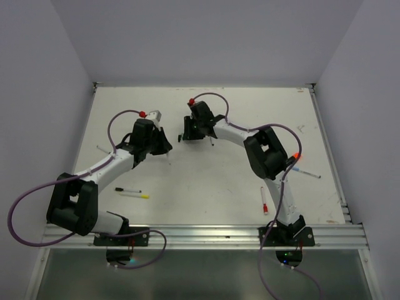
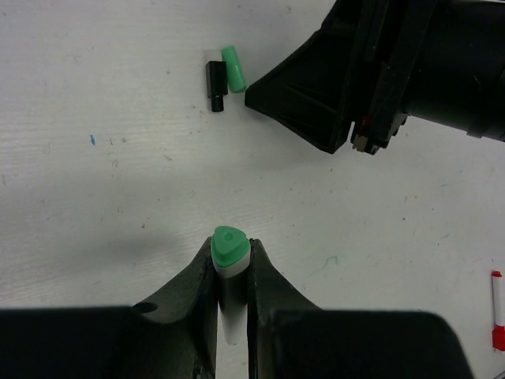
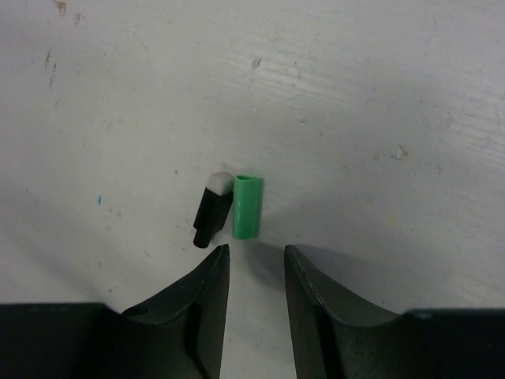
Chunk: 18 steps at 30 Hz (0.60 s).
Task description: Open the pen caps
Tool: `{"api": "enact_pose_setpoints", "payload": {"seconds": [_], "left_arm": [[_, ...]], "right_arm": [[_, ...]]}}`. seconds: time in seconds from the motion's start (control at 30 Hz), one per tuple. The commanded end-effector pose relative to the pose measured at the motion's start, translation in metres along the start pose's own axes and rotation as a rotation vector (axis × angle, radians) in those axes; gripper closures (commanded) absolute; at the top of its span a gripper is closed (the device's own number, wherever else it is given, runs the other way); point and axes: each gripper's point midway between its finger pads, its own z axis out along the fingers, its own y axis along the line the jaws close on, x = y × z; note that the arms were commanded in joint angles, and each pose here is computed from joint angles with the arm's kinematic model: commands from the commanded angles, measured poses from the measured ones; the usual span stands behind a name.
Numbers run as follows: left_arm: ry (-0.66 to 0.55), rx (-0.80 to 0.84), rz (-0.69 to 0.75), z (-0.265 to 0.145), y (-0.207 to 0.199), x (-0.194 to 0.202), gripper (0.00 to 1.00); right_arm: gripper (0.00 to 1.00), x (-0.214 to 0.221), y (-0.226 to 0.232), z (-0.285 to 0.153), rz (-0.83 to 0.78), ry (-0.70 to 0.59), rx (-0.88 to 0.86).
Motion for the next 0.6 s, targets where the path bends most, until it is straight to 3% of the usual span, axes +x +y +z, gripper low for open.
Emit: {"api": "enact_pose_setpoints", "payload": {"seconds": [0.0, 0.2, 0.23, 0.4, 0.57], "left_arm": [[-0.063, 0.062, 0.000, -0.006, -0.015, -0.019, 1.00], [-0.067, 0.122, 0.016, -0.007, -0.030, -0.031, 1.00], [-0.068, 0.132, 0.014, -0.006, -0.032, -0.034, 1.00], [-0.035, 0.281, -0.046, -0.005, -0.054, -0.036, 1.00], [-0.002, 0.436, -0.121, -0.007, -0.076, -0.033, 1.00]], "right_arm": [[0.62, -0.027, 0.013, -0.044, -0.042, -0.086, -0.001], [0.62, -0.014, 0.043, -0.095, -0.148, -0.077, -0.182], [0.62, 0.010, 0.045, -0.098, -0.157, -0.025, -0.244], [0.61, 0.020, 0.072, -0.138, -0.224, -0.113, -0.448], [0.60, 0.038, 0.080, -0.152, -0.229, -0.120, -0.548]]}}
